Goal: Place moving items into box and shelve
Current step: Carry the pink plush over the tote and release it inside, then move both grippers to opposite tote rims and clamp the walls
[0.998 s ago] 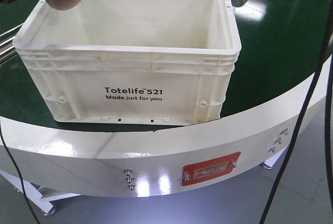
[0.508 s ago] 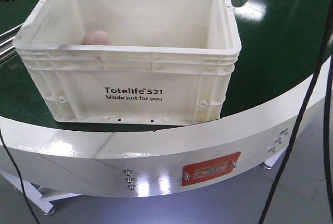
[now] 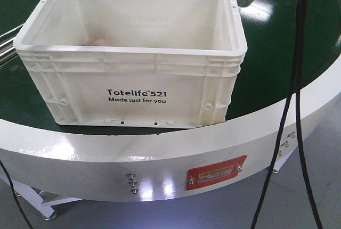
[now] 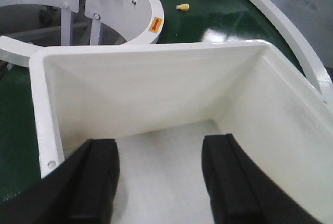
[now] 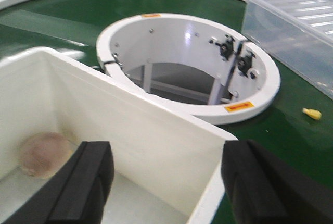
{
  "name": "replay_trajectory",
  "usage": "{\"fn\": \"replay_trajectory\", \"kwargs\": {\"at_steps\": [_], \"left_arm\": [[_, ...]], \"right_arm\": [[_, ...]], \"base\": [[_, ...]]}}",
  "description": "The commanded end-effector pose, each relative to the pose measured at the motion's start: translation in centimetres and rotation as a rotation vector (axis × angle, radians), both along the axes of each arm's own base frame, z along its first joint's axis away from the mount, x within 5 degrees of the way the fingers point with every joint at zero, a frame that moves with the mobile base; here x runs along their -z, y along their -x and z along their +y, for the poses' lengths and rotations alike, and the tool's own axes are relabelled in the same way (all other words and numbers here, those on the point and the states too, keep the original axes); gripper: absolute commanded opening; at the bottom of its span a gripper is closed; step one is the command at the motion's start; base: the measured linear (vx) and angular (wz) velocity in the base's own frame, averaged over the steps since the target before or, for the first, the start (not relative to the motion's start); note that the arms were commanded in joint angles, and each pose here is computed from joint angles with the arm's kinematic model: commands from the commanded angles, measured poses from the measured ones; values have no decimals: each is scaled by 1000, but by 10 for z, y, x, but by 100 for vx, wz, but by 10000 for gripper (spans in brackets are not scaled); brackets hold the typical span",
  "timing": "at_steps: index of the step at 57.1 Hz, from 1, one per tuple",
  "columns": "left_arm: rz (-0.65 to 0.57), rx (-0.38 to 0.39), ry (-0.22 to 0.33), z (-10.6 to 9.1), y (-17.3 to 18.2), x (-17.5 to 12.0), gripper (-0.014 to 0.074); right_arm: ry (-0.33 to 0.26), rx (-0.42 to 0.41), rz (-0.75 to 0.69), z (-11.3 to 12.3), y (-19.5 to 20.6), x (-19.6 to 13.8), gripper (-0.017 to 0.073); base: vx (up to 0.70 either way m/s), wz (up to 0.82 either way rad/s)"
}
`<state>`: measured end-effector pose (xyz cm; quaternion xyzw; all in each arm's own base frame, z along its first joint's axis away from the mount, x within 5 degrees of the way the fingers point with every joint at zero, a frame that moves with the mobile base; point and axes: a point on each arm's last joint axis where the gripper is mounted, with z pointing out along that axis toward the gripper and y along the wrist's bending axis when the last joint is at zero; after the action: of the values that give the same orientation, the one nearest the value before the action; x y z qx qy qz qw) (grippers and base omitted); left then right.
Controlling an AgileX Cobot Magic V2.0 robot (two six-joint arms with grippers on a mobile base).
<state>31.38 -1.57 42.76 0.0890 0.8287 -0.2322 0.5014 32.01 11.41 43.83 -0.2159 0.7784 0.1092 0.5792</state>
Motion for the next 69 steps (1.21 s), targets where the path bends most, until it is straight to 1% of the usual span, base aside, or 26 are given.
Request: {"fn": "replay_trajectory", "kwargs": {"at_steps": [1,4,5,6,8,9,13,17,24,30,40,44,52,60,69], "left_arm": [[-136,-26,48,-3,18,-34,467],[-137,-27,42,-3,19,-34,467],[-138,-27,38,-3,19,-34,467],[-137,-29,29,-3,19,-34,467],[-132,-33,13,-2,18,-32,467],[-120,-53,-12,1,16,-30,467],[-129,-76,-36,3,15,-30,467],[-135,-100,-46,5,14,-30,467],[-119,-134,-90,9,13,-27,467],[-109,-148,-115,11,13,-26,467],[-77,-141,-110,12,6,-18,467],[-33,-135,-98,12,-1,-9,467],[27,-125,-93,13,-14,7,467],[37,-132,-92,14,-21,13,467],[31,-144,-91,15,-24,14,467]], "right_arm": [[-45,67,-112,-8,3,-23,552],[-42,90,-90,-8,-4,-17,565],[-53,98,-78,-8,-5,-15,566],[-53,104,-68,-8,-7,-13,568],[-78,123,-38,-7,-13,-7,569],[-98,151,7,-5,-24,6,569],[-116,162,32,-3,-31,14,569],[-130,172,63,-2,-36,21,569],[-114,179,108,0,-43,33,569],[-76,189,117,-1,-46,38,567],[-8,237,135,-7,-46,42,568],[-14,249,140,-7,-47,43,568],[-37,256,154,-6,-51,47,564],[-55,256,201,-3,-55,57,564],[-51,258,217,-2,-57,61,564]], "base": [[0,0],[0,0],[0,0],[0,0],[0,0],[0,0],[0,0],[0,0],[0,0],[0,0],[0,0],[0,0],[0,0],[0,0],[0,0]]}}
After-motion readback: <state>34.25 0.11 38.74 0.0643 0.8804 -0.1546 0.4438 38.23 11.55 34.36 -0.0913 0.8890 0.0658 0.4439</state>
